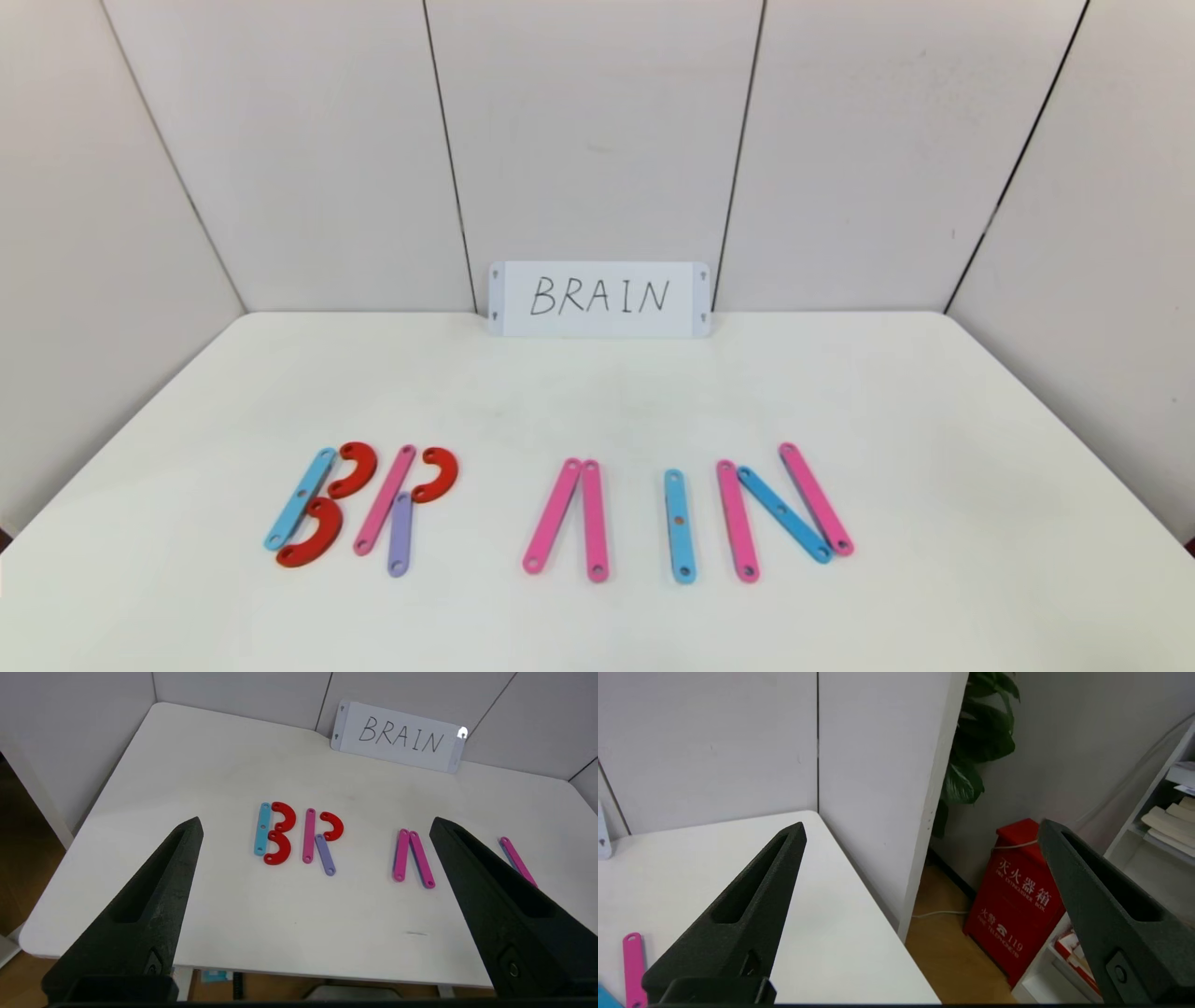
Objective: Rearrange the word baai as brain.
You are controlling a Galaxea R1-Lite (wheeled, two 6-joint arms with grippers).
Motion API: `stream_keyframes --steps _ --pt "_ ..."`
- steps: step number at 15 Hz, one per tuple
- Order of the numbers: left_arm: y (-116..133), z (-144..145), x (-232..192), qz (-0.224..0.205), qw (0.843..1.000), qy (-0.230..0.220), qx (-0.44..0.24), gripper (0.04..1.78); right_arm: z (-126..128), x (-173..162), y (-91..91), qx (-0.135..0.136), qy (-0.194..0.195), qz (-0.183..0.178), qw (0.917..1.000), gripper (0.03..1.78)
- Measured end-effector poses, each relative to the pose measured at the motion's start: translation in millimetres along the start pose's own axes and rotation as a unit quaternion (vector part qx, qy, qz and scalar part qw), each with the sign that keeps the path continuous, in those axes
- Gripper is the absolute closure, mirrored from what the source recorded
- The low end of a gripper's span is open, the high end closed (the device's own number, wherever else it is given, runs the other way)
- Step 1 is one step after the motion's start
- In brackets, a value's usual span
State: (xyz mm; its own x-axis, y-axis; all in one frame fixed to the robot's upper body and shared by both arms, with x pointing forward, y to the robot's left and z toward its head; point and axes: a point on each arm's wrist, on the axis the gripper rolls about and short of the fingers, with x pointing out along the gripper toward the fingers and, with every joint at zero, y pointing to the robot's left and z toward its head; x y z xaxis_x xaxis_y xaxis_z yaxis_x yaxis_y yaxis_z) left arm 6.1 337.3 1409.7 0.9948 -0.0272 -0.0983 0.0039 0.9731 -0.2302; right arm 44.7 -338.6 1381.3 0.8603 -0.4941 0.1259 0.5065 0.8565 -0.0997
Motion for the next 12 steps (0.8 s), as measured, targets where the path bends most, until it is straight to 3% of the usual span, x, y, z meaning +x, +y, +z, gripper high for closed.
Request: stream_keyframes --steps 3,8,12 --pt "-8 -23 -28 -0.03 1.0 -0.003 0.003 0.12 -3 -12 -5.7 0.005 -0.013 0.008 0.9999 0.08" --pt "-7 -44 -50 -0.031 0.999 -0.018 0.013 0.12 -6 -32 -22.9 0.012 -0.023 0.042 0.9988 0.08" --pt "-4 -57 -60 -0.043 0.999 -0.004 0.028 0.12 -20 -49 -32.9 0.017 -0.039 0.056 0.9975 0.08"
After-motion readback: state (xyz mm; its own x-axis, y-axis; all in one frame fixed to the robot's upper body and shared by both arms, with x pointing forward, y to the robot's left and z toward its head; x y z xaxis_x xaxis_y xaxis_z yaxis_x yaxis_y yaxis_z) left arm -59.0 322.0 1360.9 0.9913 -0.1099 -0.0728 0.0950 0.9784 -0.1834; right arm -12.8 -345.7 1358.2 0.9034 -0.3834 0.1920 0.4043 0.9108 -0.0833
